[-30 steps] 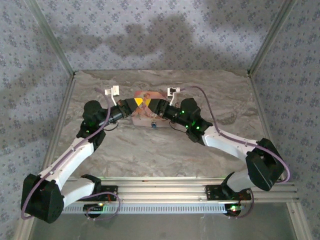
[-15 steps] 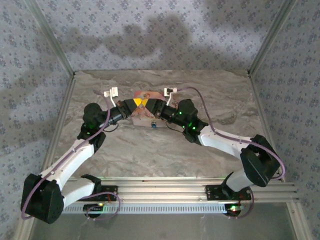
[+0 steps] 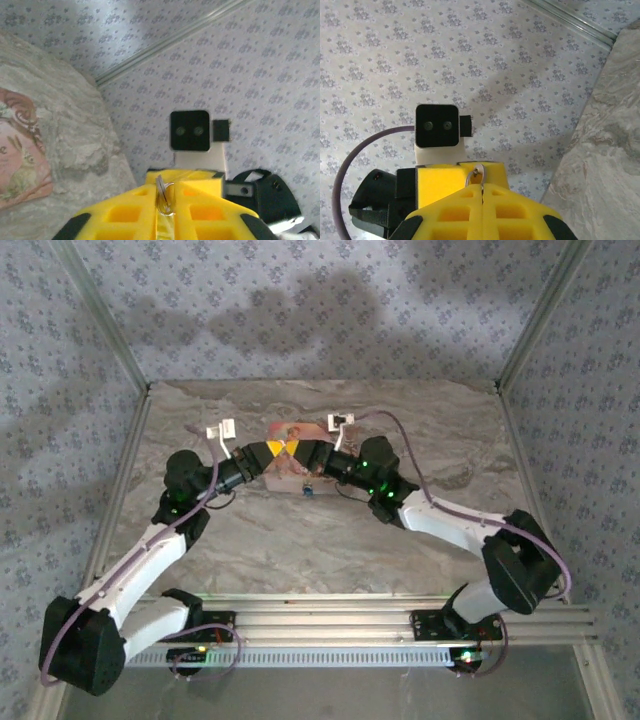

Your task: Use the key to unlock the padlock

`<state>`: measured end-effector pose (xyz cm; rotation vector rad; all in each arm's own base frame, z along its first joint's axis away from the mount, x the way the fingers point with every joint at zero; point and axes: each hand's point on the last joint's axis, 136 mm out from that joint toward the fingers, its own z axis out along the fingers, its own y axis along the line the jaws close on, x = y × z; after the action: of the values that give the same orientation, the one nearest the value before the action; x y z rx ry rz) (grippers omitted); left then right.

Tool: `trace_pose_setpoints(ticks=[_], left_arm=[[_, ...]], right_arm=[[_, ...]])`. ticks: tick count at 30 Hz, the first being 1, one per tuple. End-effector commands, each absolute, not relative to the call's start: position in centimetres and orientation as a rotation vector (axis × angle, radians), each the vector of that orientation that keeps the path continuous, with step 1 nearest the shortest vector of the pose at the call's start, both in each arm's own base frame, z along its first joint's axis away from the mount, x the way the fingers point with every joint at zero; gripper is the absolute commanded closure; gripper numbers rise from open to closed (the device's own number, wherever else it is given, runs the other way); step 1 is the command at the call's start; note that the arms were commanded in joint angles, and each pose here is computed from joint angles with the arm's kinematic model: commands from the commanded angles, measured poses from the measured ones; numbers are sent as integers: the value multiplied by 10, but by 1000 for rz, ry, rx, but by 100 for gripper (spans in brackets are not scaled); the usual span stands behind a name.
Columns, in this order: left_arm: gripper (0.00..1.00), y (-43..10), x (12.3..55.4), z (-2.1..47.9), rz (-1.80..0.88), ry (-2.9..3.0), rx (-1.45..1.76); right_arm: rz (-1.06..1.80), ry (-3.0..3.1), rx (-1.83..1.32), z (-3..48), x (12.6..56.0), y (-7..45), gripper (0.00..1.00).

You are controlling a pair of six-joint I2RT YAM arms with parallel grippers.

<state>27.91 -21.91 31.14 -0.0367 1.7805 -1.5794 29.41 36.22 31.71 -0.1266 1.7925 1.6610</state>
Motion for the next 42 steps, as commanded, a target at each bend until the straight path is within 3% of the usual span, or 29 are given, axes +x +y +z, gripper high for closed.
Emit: trace_pose_setpoints(ticks=[1,4,10,16,20,26,42], left_arm=[[50,-209,265,306,-1470,1858,74],[42,-189,263,303,-1316,1924,142],[38,-202,243,316,-1308,1897,491],[37,-235,211,314,-1287,1814,847],[37,-242,205,304,-1278,1777,902],[38,-248,208,281,-1224,1765,877],[43,-264,210,260,-1410,1842,871]], right_arm=[[1345,2004,-411,314,281,341,100],[1020,2199,-685,295,265,318,100],[865,2362,-1073,268,228,307,100],[767,2427,-1233,250,219,309,100],[625,2467,-1283,241,225,303,100],[796,2386,-1293,255,218,320,100],[1037,2271,-1343,271,202,338,100]])
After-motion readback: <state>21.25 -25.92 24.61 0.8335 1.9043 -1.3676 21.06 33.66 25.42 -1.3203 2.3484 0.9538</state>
